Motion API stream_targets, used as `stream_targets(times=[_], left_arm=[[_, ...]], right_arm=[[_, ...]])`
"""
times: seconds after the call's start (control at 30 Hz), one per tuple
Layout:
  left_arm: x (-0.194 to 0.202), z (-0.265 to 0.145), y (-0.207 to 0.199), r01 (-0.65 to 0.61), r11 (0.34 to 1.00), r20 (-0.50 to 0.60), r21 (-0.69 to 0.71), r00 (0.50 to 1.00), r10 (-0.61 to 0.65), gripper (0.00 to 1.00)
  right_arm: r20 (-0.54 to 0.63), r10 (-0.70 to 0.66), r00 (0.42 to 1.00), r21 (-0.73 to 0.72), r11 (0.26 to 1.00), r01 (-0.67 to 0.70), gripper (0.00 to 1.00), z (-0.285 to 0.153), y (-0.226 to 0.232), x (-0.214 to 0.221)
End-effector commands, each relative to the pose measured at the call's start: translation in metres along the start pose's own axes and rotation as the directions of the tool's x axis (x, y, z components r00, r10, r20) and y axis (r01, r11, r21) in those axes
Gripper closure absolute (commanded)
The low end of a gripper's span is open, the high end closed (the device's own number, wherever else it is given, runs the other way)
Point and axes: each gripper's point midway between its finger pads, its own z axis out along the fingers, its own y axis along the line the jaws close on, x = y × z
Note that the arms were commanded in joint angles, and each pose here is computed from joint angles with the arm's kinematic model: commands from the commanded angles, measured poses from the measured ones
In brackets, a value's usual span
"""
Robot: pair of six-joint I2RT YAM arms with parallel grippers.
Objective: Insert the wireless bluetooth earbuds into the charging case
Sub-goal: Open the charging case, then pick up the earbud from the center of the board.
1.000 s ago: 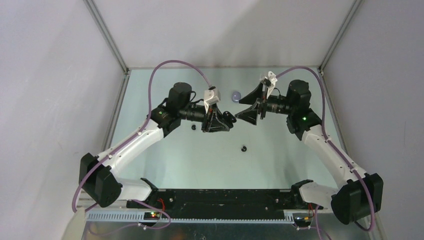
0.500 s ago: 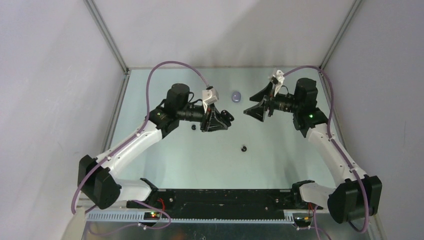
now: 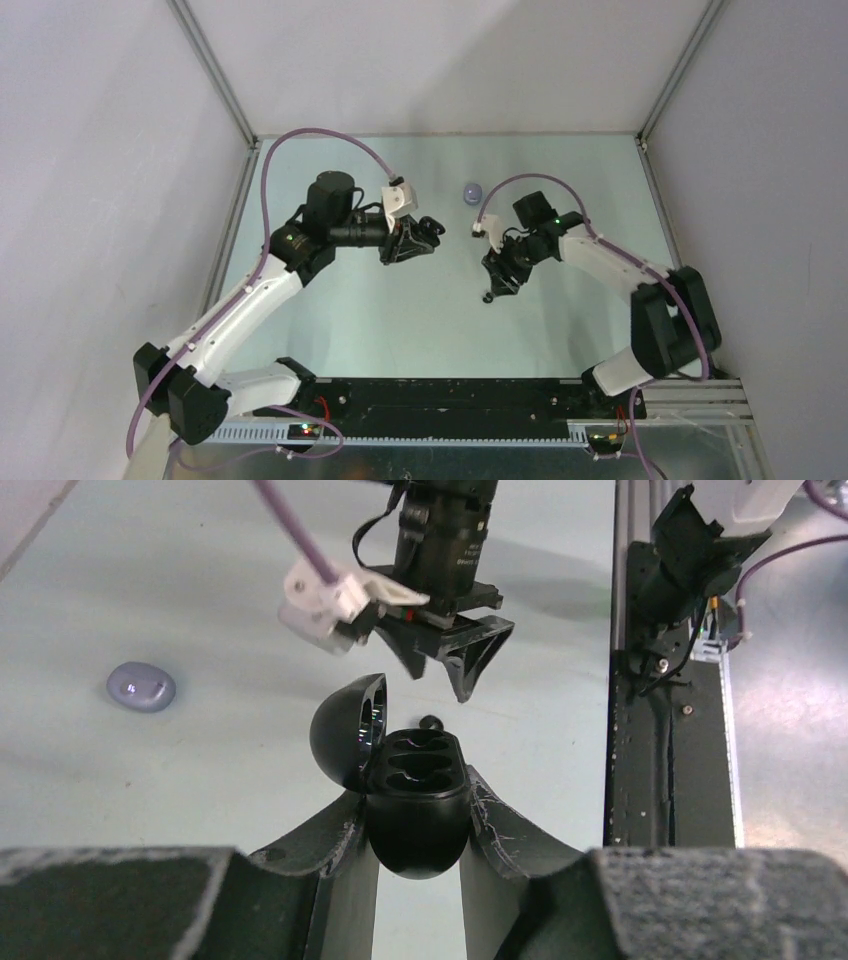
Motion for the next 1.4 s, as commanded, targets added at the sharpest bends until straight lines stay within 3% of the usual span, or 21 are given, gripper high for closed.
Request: stream_targets(times=[0.0, 0.57, 0.77, 0.9, 1.37], left_arm=[[0.005, -0.010, 0.000, -0.083, 0.996, -0.027, -0.022, 0.996, 0.082, 0.96], [0.007, -0.012, -0.008, -0.091, 0.996, 0.014, -0.013, 0.996, 0.092, 0.94], [0.006, -0.008, -0.007, -0.079, 0.997, 0.011, 0.001, 0.997, 0.079, 0.94], [0.005, -0.007, -0.006, -0.075, 0.997, 0.010, 0.005, 0.997, 0.075, 0.94], [0.007, -0.006, -0.005, -0.071, 0.997, 0.003, 0.006, 0.997, 0.071, 0.94]], right_arm=[[-0.232, 0.068, 0.970, 0.050, 0.997, -0.058, 0.48, 0.002, -0.013, 0.043], [-0.277, 0.144, 0.950, -0.062, 0.984, -0.167, 0.62, 0.038, -0.004, 0.052], [-0.294, 0.234, 0.927, -0.021, 0.968, -0.251, 0.76, 0.053, -0.017, 0.049], [-0.289, 0.283, 0.915, -0.015, 0.954, -0.300, 0.80, 0.060, -0.016, 0.042], [-0.176, 0.295, 0.939, 0.063, 0.955, -0.289, 0.80, 0.076, -0.053, -0.009]])
